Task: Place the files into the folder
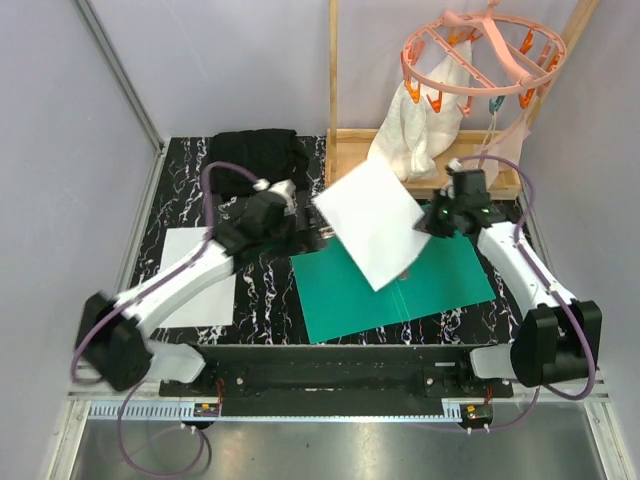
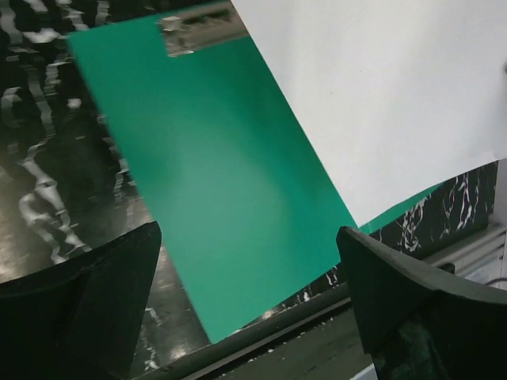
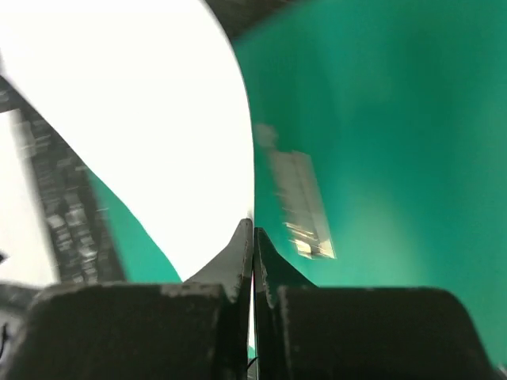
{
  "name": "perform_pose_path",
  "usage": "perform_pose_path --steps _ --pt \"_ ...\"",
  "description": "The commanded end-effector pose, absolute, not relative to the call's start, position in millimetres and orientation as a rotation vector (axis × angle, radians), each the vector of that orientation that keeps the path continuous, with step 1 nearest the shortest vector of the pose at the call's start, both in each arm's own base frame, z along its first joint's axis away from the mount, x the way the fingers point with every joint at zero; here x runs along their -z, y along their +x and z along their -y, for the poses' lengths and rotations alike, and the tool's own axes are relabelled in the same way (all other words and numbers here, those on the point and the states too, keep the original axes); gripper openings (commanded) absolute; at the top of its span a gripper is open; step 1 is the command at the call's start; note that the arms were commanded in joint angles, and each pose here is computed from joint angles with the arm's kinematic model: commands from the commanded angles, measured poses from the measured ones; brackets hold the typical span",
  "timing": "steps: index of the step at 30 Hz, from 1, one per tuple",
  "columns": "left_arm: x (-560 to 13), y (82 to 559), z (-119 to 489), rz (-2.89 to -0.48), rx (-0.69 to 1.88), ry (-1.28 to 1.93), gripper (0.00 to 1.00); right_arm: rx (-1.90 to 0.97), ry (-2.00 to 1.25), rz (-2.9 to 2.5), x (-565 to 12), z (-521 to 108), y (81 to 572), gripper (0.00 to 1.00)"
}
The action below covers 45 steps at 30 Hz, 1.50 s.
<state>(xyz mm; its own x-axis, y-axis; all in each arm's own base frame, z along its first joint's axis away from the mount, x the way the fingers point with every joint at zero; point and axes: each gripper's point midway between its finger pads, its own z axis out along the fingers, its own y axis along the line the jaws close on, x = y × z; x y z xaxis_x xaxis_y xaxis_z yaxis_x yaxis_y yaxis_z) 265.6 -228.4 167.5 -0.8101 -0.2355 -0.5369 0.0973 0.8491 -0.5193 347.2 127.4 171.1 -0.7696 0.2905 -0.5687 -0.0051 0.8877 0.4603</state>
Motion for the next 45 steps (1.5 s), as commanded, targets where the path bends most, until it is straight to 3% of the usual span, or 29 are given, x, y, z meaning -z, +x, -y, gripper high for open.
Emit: perform_pose_path --steps 1,2,9,19,35,45 --pt "-186 288 326 -2.356 0.857 0.101 0.96 -0.294 0.425 -2.46 -141 -38 309 0.0" --pt "-160 286 344 -2.446 0.871 0.116 0.96 -0.28 0.479 -2.45 -140 -24 307 0.0" --pt "-123 269 415 -2.61 1.062 0.126 0.93 -0.102 0.666 -2.494 -123 26 282 0.0" --pt "-104 262 406 -2.65 1.029 0.151 0.93 -0.19 0.598 -2.572 -108 19 290 0.0" --pt "-115 271 397 -2.611 1.027 0.133 0.93 -0.008 0.434 -2.599 -112 45 303 0.0" --pt "-112 270 393 -2.616 1.007 0.136 0.93 -0.051 0.355 -2.59 -112 39 307 0.0"
